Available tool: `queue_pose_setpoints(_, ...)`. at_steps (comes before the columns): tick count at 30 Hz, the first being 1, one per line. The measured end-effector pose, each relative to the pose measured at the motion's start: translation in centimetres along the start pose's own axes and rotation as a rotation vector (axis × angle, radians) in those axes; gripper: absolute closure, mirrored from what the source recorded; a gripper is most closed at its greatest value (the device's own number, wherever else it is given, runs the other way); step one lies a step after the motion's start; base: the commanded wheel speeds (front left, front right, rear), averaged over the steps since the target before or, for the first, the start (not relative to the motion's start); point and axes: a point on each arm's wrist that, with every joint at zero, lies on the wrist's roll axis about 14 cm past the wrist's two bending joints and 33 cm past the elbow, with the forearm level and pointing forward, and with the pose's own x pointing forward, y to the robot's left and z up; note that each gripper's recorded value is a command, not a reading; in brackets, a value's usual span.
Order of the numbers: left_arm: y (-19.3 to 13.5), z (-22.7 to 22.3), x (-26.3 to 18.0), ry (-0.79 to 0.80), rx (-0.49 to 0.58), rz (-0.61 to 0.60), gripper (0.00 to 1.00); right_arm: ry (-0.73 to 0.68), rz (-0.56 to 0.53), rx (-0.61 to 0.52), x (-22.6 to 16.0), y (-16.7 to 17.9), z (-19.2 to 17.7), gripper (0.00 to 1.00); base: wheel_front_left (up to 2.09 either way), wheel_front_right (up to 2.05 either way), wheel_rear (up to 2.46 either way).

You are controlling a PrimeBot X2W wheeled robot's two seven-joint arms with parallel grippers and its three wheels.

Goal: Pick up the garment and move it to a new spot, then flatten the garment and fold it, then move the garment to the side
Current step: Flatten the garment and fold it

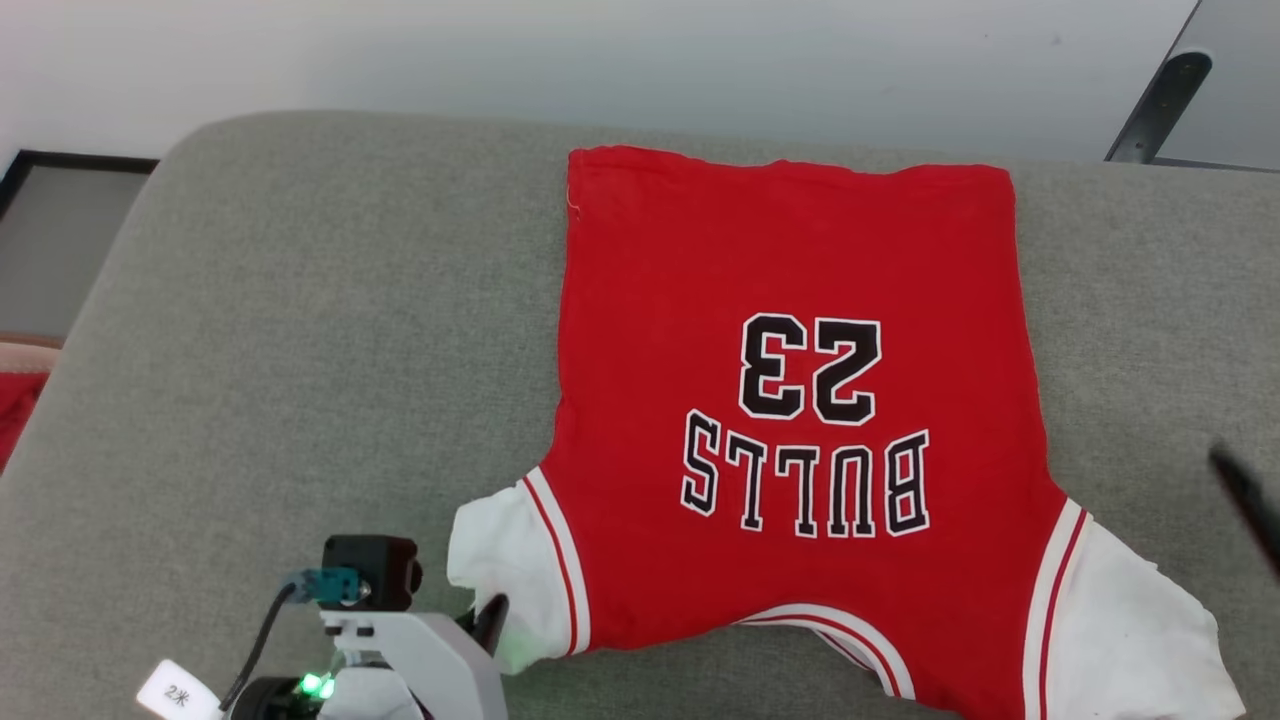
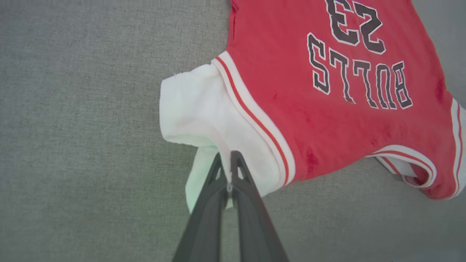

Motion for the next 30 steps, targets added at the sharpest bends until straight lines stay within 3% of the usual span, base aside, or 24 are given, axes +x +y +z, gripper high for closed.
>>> queue_pose_setpoints(6,-0.5,0.9,0.7,-0.037,0.015,-0.02,1.0,-0.272,-0.044,-0.075,3.0,-0.8,6.5,0.0,0.0,0.0,0.0)
queue_pose_setpoints(13,-0.8,1.2,1.4,-0.051,0.026,-0.035,1.0,-0.289,-0.033,-0.098,10.0,-1.6,9.5,0.0,0.0,0.0,0.0)
queue_pose_setpoints(20,-1.3,1.2,2.4,-0.057,0.014,-0.049,1.0,-0.184,-0.028,-0.115,17.0,-2.5,9.7,0.0,0.0,0.0,0.0)
queue_pose_setpoints(30,-0.8,0.8,4.0,-0.042,-0.015,-0.035,1.0,0.176,-0.015,-0.031,25.2,-3.2,4.1,0.0,0.0,0.0,0.0)
